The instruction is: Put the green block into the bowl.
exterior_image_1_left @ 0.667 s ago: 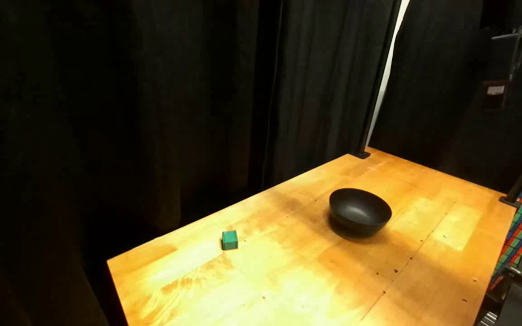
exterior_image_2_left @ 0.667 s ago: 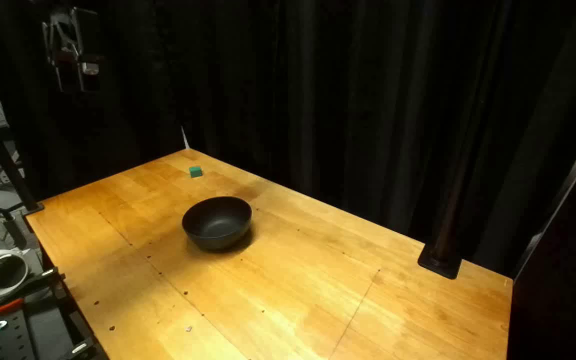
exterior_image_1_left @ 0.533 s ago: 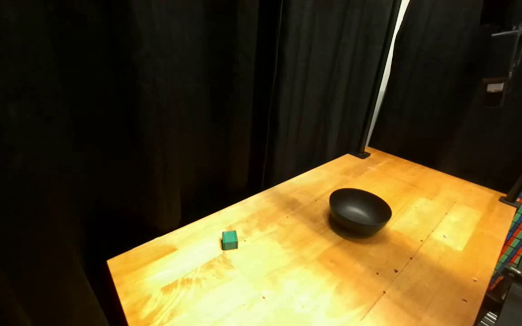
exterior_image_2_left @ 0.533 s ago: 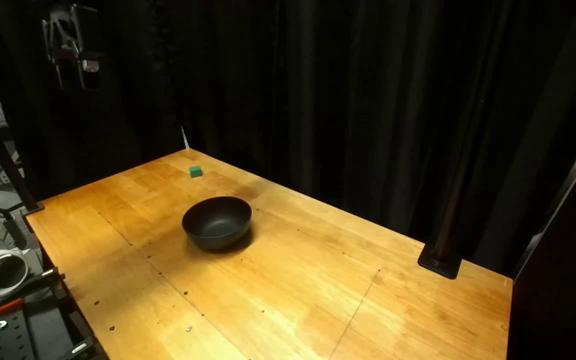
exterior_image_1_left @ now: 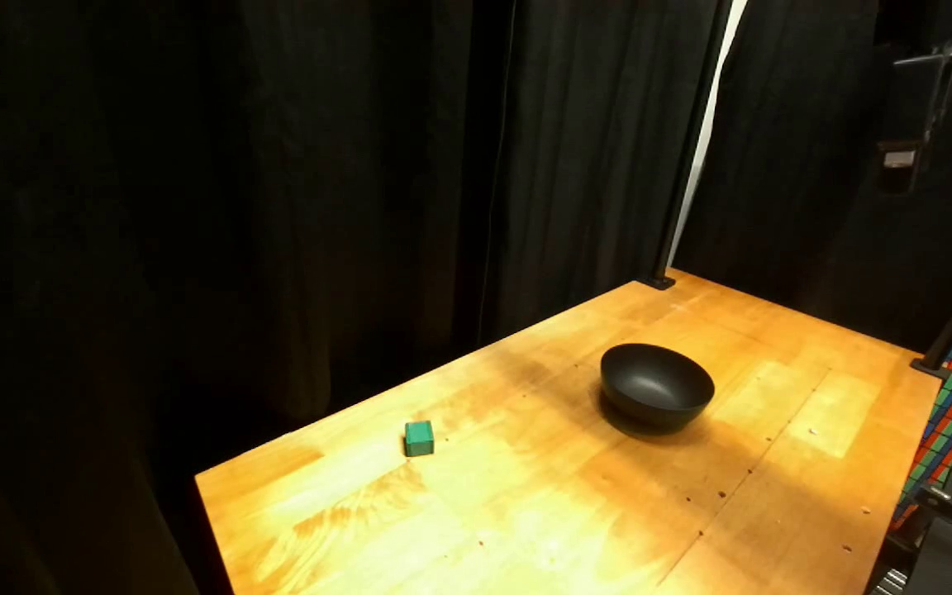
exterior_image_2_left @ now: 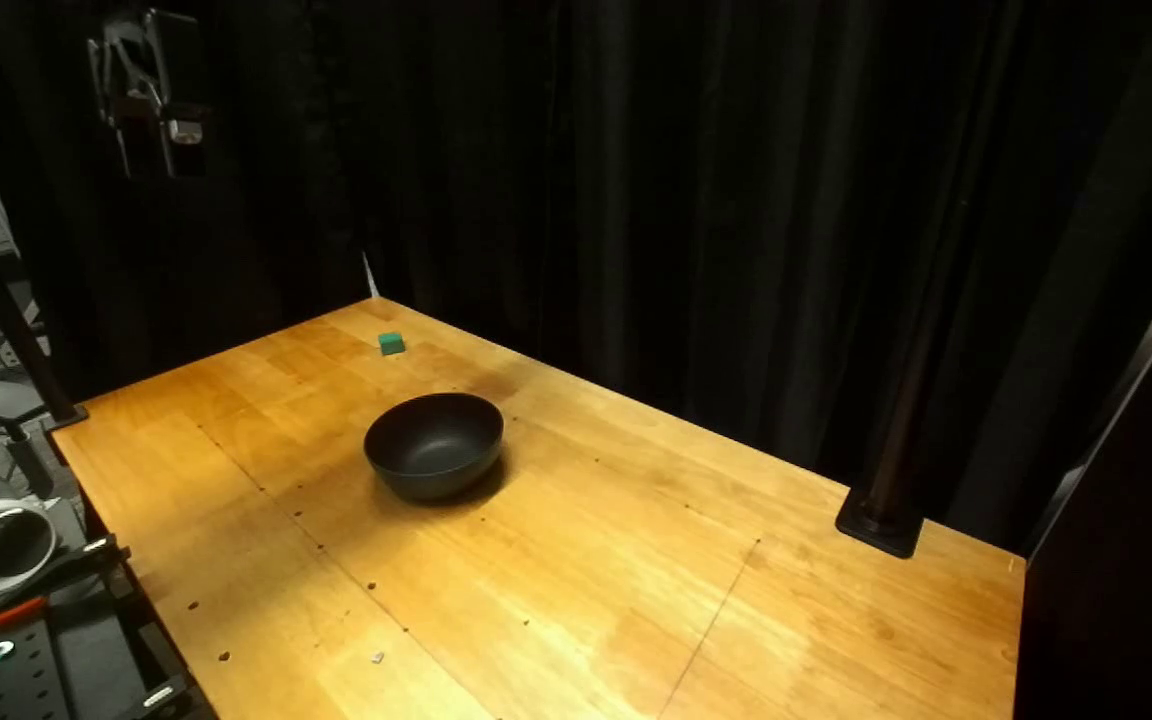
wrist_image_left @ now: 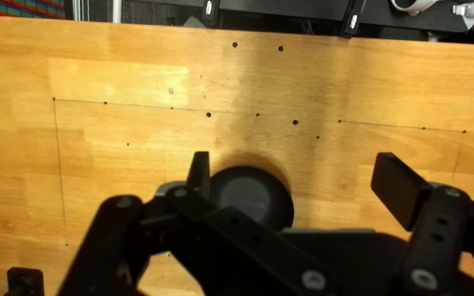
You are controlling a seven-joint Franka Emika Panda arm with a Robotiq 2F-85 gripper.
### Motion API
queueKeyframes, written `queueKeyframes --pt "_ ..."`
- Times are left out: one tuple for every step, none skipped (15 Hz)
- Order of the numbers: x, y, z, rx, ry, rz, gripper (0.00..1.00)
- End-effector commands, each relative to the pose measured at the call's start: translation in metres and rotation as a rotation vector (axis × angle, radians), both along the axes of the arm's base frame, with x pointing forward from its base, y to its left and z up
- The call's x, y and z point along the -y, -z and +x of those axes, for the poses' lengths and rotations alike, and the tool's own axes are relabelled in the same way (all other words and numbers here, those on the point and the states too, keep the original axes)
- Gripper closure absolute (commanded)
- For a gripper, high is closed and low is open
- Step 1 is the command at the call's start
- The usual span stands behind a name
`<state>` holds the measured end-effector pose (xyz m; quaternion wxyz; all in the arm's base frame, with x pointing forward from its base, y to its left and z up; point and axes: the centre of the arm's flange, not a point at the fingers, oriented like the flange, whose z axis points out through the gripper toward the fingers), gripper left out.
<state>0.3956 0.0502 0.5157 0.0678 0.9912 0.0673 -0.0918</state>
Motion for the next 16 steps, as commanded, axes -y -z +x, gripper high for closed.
queueKeyframes --pt "-0.016 0.038 0.035 0.080 0.019 0.123 0.00" --pt "-0.026 0.053 0.047 0.104 0.020 0.158 0.00" --pt "-0.039 0.069 0.061 0.124 0.019 0.190 0.00" --pt "-0.054 0.089 0.074 0.140 0.009 0.217 0.00" --pt "-0.069 0.108 0.084 0.155 0.001 0.233 0.00" --pt "-0.084 0.127 0.094 0.166 -0.009 0.248 0.00" --pt "-0.099 0.147 0.104 0.171 -0.022 0.262 0.00" --pt "-0.115 0.167 0.113 0.172 -0.035 0.269 0.00" --pt "-0.130 0.185 0.121 0.174 -0.043 0.271 0.00" --pt "-0.144 0.204 0.127 0.177 -0.054 0.271 0.00" --pt "-0.158 0.219 0.135 0.176 -0.061 0.273 0.00" --pt "-0.171 0.235 0.143 0.172 -0.071 0.277 0.00" --pt "-0.182 0.249 0.149 0.173 -0.076 0.280 0.00" --pt "-0.193 0.263 0.157 0.183 -0.073 0.278 0.00" --pt "-0.202 0.275 0.165 0.192 -0.072 0.281 0.00" --pt "-0.210 0.286 0.171 0.210 -0.066 0.277 0.00"
